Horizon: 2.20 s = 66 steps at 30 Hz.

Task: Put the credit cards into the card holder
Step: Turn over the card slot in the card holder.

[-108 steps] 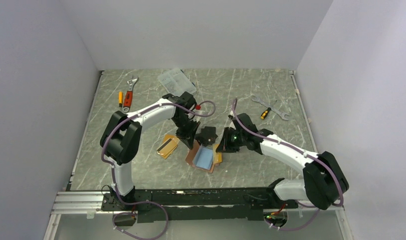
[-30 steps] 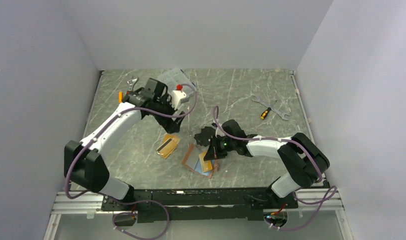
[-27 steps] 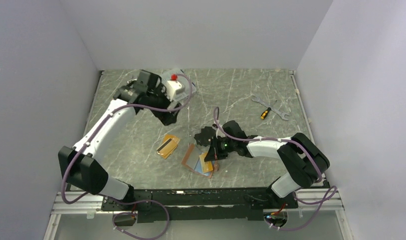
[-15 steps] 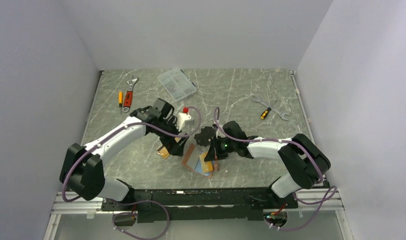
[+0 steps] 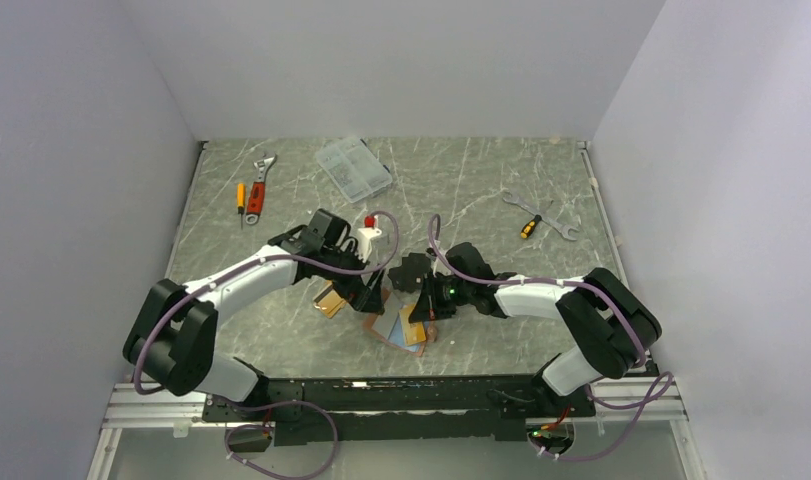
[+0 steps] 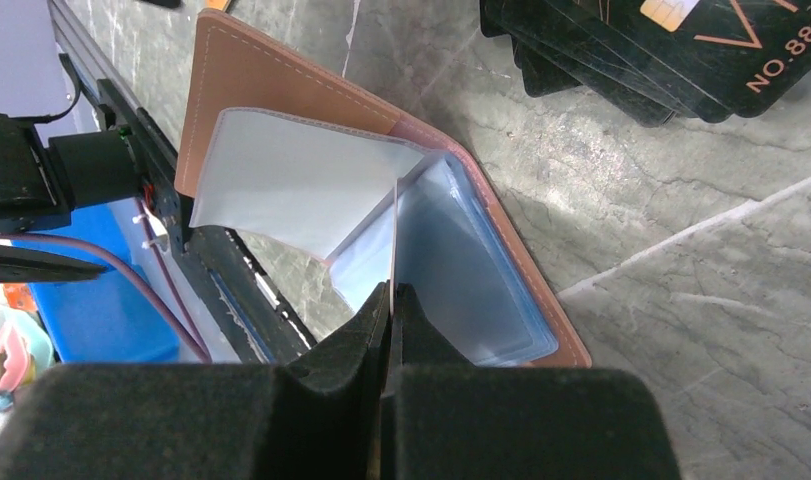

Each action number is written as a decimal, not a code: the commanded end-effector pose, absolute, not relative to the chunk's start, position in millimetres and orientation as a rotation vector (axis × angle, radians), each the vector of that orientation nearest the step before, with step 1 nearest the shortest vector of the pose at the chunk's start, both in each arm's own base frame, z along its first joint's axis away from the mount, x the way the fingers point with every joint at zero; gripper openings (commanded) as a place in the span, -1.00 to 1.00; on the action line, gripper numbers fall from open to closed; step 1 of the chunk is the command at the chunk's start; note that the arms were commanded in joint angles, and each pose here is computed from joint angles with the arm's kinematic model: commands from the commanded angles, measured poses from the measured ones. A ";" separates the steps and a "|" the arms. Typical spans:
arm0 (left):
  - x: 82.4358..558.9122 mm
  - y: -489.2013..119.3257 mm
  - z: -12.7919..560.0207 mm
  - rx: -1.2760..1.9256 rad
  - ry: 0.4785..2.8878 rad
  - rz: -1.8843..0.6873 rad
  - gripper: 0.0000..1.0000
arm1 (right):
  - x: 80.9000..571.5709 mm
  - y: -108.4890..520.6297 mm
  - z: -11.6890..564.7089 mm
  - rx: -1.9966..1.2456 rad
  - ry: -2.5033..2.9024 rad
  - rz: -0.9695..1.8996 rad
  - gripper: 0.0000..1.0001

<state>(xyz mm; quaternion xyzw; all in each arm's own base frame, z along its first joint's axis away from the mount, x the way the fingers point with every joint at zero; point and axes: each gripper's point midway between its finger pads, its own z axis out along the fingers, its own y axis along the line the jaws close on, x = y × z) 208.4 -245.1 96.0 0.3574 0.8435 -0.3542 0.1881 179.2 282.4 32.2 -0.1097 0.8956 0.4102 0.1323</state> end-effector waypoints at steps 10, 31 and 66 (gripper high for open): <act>198.0 -264.6 69.4 0.991 2.415 -1.074 0.83 | 192.7 279.8 34.6 -0.274 2.563 1.129 -1.00; 220.3 -263.4 62.9 0.879 2.503 -0.958 -1.00 | 149.7 246.8 47.9 -0.275 2.562 1.222 -1.00; 224.6 -259.7 66.2 0.891 2.503 -0.921 -1.00 | 145.6 255.6 44.1 -0.315 2.547 1.314 -1.00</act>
